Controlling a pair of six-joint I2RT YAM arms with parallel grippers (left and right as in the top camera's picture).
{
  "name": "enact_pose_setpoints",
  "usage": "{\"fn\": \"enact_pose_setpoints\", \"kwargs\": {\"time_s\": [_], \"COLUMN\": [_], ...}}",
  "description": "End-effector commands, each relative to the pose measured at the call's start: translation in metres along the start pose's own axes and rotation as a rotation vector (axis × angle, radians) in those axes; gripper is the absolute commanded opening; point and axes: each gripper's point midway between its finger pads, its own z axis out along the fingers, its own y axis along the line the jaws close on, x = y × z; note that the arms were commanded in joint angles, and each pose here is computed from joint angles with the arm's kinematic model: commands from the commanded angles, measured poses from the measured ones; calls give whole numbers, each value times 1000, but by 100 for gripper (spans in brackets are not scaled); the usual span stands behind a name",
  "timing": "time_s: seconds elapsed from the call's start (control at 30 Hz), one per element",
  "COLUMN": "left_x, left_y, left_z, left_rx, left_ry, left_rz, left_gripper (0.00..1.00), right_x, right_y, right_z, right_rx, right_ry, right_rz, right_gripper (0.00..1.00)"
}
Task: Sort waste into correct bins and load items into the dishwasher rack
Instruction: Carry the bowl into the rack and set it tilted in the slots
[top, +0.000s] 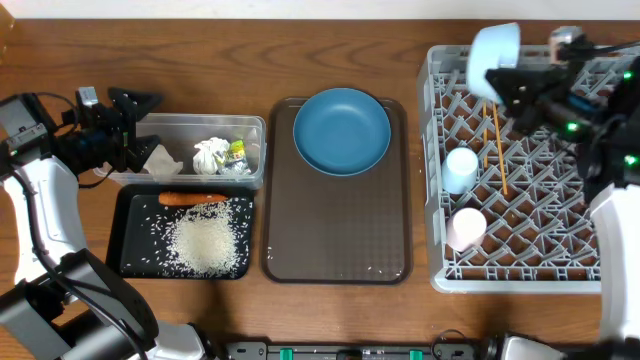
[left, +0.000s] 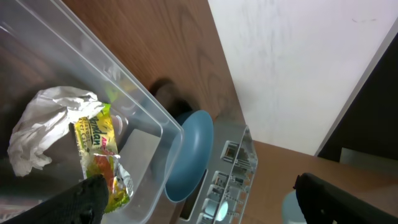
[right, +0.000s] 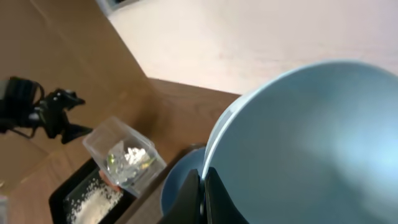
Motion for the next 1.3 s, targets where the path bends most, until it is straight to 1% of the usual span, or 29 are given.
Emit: {"fn": "enact_pose_setpoints", "kwargs": {"time_s": [0.0,0.07,0.3,0.8,1.07,1.27], "left_x": [3,3,3,3,3,3], "left_y": [-5,-5,-5,-5,-5,-5], "left_z": [-4,-4,-4,-4,-4,-4], "left_rx": [15,15,15,15,15,15], "left_ry": [-1,-1,-1,-1,-1,-1], "left_rz": [32,33,33,33,33,33], "left_gripper": [98,98,98,98,98,98], "right_x": [3,8,29,82,103,106], "right_y": [12,0,-46,-116,-143,-154], "right_z": [-5,-2,17,40,35,23], "right_rx": [-222,-241,-219,-166,-137,-109], "right_ry": [5,9,24,48,48,39], "right_rz": [-12,23,129,231,296,351], "right_gripper": [1,1,1,1,1,1]}}
